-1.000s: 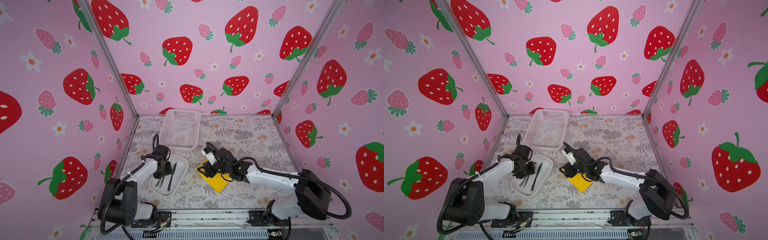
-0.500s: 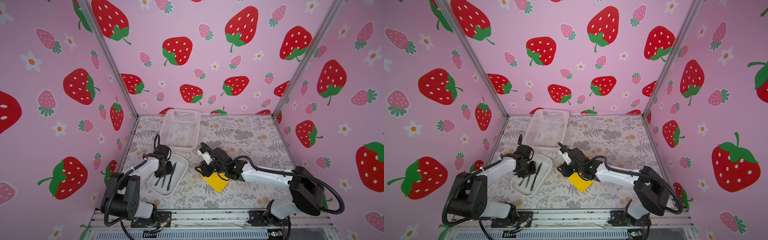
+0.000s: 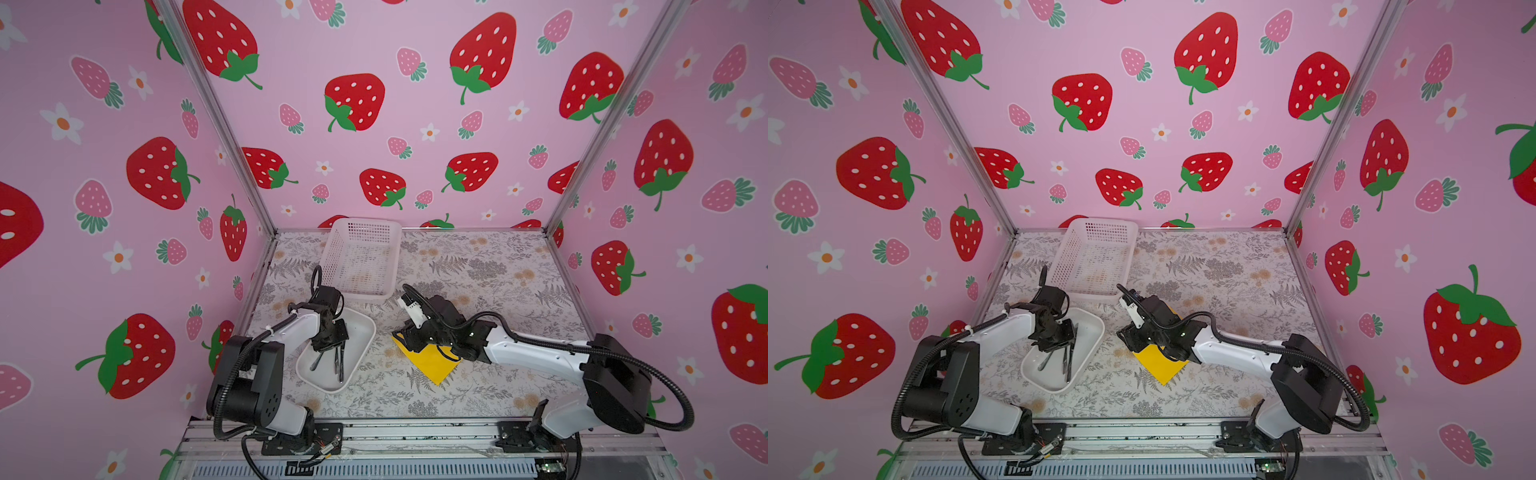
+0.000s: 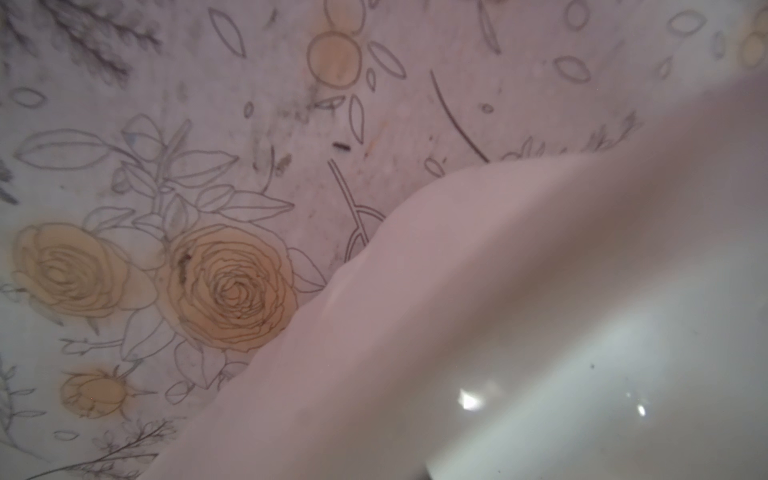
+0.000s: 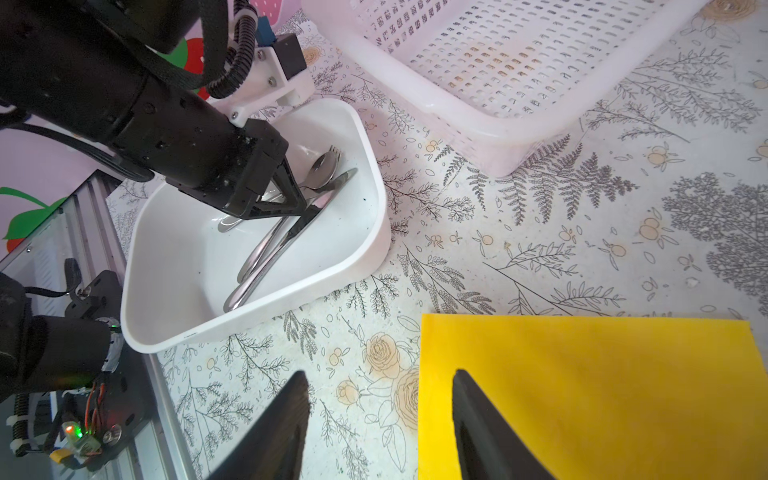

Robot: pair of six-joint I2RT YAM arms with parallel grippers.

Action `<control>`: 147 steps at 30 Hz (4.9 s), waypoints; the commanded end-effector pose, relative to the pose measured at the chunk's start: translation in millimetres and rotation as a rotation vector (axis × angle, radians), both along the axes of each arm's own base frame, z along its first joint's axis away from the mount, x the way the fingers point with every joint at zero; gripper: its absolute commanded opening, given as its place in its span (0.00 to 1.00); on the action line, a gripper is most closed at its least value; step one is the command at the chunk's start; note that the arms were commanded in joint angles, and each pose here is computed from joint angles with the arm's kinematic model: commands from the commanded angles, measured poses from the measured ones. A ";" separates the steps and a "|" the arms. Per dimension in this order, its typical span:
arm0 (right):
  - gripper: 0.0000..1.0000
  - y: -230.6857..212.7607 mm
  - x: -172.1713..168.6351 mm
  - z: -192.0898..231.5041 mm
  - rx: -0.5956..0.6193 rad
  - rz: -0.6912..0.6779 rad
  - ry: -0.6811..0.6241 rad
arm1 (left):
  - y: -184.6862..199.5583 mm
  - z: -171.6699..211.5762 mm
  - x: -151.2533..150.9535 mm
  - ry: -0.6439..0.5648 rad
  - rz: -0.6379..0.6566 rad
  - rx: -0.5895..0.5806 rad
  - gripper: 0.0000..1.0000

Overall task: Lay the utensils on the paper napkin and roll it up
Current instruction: 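Grasp the fork in the white tray with the left gripper, then carry the fork over the yellow napkin and lower it with the left gripper, then open the left gripper to release the fork onto the napkin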

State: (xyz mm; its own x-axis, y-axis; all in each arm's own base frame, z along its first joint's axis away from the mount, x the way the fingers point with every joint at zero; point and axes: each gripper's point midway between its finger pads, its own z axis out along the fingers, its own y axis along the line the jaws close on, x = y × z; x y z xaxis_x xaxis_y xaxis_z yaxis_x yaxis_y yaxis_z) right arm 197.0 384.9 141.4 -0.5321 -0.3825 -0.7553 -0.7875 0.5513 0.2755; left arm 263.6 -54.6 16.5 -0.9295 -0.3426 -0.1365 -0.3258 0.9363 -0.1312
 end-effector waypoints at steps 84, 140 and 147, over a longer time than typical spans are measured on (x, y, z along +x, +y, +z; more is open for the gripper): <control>0.62 -199.7 41.8 -52.6 0.134 -0.693 0.265 | -335.5 63.0 46.7 -0.076 -0.337 -0.431 0.07; 0.63 -204.5 42.3 -57.9 0.090 -0.676 0.272 | -336.0 8.6 52.1 0.014 -0.241 -0.304 0.11; 0.63 -205.1 41.0 -58.3 0.087 -0.677 0.278 | -334.1 14.3 55.5 -0.008 -0.242 -0.298 0.11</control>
